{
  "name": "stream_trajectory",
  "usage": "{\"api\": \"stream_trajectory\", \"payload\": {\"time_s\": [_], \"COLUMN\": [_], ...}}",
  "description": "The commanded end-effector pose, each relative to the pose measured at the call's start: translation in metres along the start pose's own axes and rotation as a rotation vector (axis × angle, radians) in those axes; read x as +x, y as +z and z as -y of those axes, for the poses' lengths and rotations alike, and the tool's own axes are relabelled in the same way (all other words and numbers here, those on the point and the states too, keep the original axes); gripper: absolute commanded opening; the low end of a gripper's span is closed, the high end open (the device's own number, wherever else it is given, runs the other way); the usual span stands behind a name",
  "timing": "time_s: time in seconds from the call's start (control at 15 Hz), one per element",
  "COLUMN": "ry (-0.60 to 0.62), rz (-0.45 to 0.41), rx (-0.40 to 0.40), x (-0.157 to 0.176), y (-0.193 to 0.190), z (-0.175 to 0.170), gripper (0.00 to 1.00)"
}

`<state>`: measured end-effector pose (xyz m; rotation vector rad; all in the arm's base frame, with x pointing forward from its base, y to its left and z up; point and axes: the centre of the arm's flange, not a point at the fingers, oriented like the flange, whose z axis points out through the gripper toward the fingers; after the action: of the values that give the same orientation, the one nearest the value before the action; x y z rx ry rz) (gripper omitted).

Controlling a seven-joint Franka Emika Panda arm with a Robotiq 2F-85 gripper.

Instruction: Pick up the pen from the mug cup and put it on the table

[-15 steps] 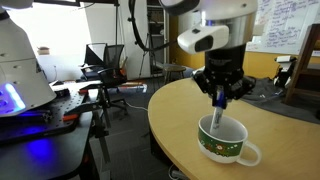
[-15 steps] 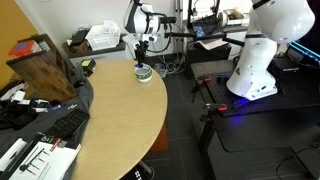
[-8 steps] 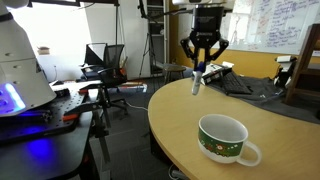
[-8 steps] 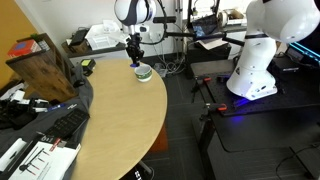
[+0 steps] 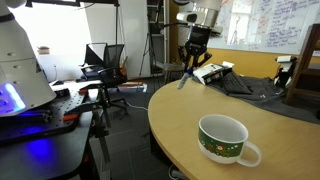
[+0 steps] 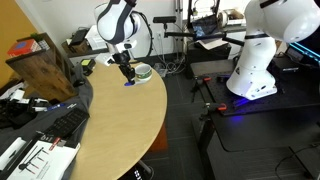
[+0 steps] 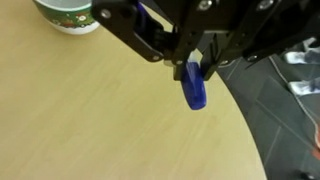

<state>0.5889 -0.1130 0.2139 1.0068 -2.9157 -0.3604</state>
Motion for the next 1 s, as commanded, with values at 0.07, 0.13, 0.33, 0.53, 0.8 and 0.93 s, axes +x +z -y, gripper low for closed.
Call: {"api": "stream_trajectory", "payload": {"time_s": [0.07, 0.13, 0.33, 0.53, 0.8, 0.93], "ry": [0.134, 0.148, 0.205, 0.277, 0.251, 0.14], "rz": [0.01, 0.004, -0.025, -0.059, -0.102, -0.092], "rx": [0.019, 0.038, 0.059, 0.031, -0.005, -0.003], "x": [-0.023, -0.023, -0.024, -0.018, -0.001, 0.013], "y": [0.05, 0.064, 0.096, 0.11, 0.103, 0.079], "z": [0.056, 0.061, 0.068, 0.068, 0.064, 0.056], "gripper": [0.06, 0.06, 0.06, 0.06, 0.57, 0.73]}}
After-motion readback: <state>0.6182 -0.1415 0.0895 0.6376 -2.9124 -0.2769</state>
